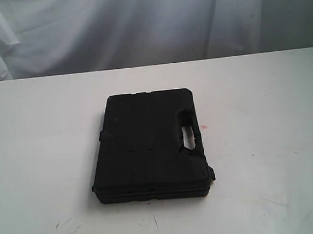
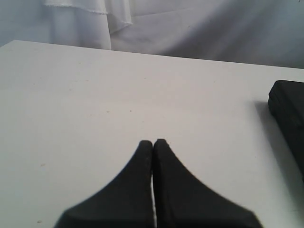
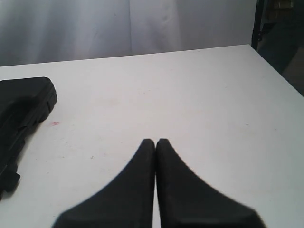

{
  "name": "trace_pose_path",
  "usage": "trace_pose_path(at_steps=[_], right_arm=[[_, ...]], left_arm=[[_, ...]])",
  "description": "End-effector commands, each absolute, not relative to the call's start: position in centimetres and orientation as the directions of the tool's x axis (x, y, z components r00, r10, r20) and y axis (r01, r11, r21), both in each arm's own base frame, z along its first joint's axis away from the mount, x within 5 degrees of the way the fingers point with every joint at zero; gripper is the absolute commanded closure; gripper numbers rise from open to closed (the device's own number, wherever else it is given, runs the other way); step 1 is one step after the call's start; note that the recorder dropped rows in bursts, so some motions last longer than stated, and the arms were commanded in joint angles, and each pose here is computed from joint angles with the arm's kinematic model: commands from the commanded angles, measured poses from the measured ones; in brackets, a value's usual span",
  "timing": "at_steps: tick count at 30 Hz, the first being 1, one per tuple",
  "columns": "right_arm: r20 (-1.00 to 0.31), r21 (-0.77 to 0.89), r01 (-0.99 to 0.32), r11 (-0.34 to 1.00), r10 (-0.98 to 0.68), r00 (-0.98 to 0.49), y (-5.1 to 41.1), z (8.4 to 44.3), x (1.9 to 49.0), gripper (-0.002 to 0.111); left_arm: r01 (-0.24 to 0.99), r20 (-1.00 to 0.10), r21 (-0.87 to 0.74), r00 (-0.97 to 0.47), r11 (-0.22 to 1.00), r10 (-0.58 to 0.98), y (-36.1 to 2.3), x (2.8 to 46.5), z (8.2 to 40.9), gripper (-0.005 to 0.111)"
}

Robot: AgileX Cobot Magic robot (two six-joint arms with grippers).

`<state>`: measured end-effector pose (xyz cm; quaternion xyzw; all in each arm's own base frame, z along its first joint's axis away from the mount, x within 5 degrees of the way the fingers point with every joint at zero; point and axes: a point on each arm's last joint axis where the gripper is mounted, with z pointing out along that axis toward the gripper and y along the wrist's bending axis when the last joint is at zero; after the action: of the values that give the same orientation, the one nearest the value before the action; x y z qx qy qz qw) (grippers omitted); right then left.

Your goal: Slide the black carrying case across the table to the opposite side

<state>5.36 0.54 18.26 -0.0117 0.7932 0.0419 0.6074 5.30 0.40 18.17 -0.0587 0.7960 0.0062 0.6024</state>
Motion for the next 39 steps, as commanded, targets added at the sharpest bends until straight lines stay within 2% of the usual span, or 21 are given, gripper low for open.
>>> trace_pose_path(at_steps=[1,39], right_arm=[[-0.966,0.043,-0.07,0.997,0.024,-0.256,0.52,18.22,5.32,0.108],[-0.967,0.008,-0.067,0.998,-0.009,-0.254,0.41,18.21,5.33,0.108]], left_arm=[[-0.103,-0.963,-0.054,-0.259,0.993,-0.079,0.43,5.3,18.11,0.107],[-0.103,-0.963,-0.054,-0.259,0.993,-0.079,0.43,5.3,18.11,0.107]])
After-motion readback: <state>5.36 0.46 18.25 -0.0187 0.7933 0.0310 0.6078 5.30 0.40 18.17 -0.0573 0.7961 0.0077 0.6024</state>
